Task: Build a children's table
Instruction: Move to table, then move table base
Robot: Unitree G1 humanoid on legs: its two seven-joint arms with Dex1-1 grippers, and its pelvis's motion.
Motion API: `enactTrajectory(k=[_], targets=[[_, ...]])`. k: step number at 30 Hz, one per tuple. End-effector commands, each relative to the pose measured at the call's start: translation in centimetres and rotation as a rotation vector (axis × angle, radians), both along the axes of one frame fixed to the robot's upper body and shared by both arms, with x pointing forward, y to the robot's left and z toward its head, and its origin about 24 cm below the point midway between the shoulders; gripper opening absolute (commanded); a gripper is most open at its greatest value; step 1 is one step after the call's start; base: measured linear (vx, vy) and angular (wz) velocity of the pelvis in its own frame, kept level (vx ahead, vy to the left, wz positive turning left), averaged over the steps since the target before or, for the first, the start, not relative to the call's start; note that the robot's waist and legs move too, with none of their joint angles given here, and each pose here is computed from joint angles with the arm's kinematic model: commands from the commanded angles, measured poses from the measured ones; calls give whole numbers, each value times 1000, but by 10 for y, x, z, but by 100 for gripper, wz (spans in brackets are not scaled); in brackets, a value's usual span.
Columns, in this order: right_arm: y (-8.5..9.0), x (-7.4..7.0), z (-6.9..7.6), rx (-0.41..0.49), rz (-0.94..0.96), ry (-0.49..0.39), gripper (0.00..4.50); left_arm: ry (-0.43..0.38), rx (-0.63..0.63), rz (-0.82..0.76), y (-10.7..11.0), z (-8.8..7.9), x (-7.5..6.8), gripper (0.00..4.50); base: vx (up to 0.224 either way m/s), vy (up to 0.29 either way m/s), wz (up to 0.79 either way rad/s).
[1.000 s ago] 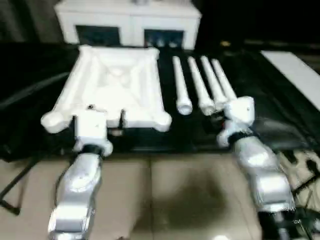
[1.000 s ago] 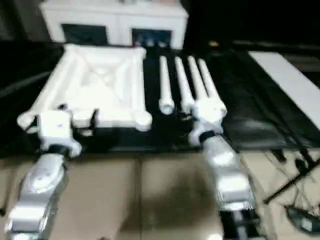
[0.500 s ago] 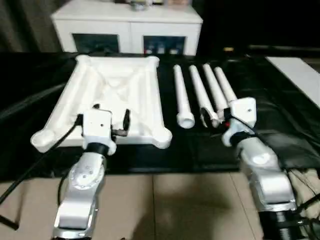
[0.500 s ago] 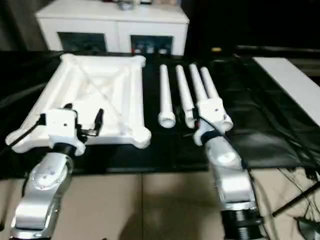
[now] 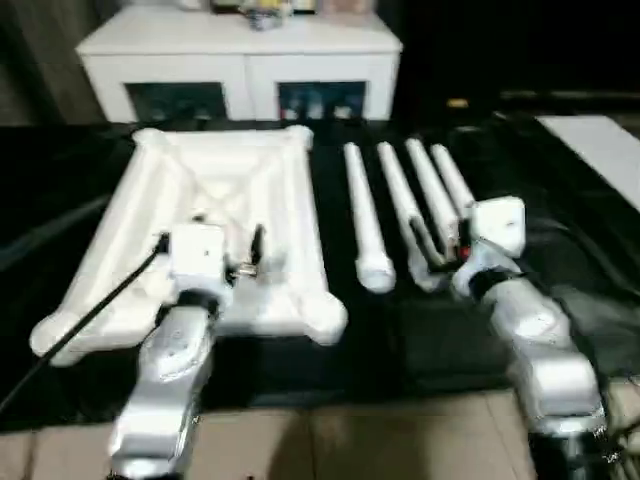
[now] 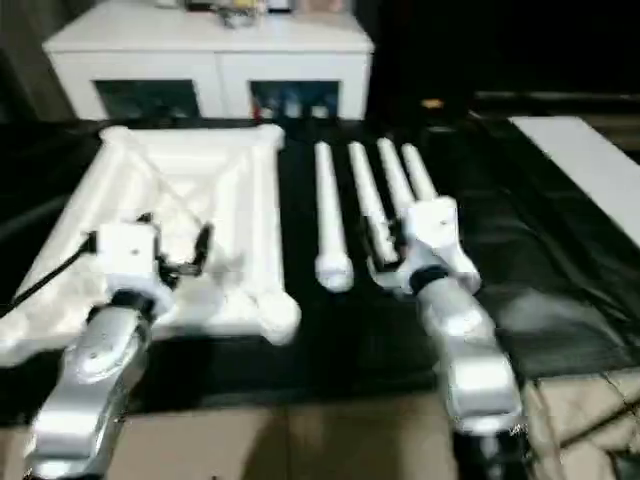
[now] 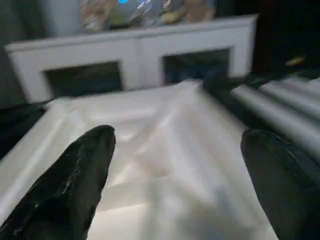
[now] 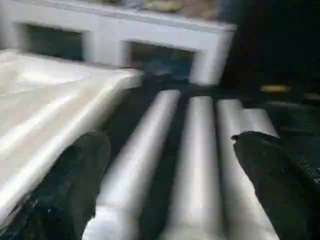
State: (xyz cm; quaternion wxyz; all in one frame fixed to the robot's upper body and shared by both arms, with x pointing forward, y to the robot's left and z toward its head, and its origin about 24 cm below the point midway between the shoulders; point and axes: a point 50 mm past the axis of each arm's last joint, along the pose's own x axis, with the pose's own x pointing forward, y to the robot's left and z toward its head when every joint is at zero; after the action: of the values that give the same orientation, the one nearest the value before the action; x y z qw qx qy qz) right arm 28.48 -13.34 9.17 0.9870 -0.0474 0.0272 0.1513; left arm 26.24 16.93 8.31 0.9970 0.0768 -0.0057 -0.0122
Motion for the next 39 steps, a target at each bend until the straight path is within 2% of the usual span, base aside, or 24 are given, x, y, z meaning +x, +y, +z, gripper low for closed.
enactTrajectory(k=[1,5,7,10,14,17,18,19,20,21,24,27,29,30,31,32,34,36,39], targets=[[-3,-1,1,16,16,9,444,-19,-13,-13,1,5,-1,448,182,17,8],[1,5,-2,41,66,28,444,-21,-64,-13,8,8,-4,448,147,-20,2],[2,7,1,69,106,26,444,-30,-73,-66,4,11,-4,448,97,-91,4],[7,10,3,41,267,37,444,-32,-50,-251,-2,15,-9,448,60,-52,-3],[3,6,6,17,349,45,444,5,-40,-464,-9,19,-9,448,0,0,0],[1,5,8,33,436,45,444,82,-20,-669,-14,19,-8,448,-46,51,6],[1,5,8,33,436,45,444,82,-20,-669,-14,19,-8,448,-66,35,5],[-2,5,8,-12,477,47,444,139,-11,-771,-17,18,-10,448,-64,26,-1],[-5,3,9,-43,536,61,444,231,12,-913,-19,17,-16,448,-64,26,-1],[-5,3,9,-43,536,61,444,231,12,-913,-19,17,-16,448,-53,18,-2],[-12,-7,10,-90,664,108,444,373,85,-1103,-17,13,-22,448,0,0,0],[-17,-18,10,-118,762,153,444,440,126,-1202,-16,12,-24,448,0,0,0],[-18,-21,11,-124,782,162,444,454,132,-1220,-16,11,-25,448,0,0,0],[-20,-27,10,-150,831,184,444,491,179,-1257,-15,8,-25,448,0,0,0],[-20,-27,10,-150,831,184,450,491,179,-1257,-15,8,-25,419,0,0,0],[-24,-35,9,-192,886,209,450,576,261,-1287,-8,-2,-26,411,0,0,0],[-25,-35,9,-195,889,211,450,587,273,-1286,-7,-3,-26,411,0,0,0],[-23,-39,10,-215,926,218,450,649,367,-1239,2,-15,-24,375,0,0,0],[-23,-39,10,-221,933,223,450,665,385,-1228,4,-18,-23,355,0,0,0]])
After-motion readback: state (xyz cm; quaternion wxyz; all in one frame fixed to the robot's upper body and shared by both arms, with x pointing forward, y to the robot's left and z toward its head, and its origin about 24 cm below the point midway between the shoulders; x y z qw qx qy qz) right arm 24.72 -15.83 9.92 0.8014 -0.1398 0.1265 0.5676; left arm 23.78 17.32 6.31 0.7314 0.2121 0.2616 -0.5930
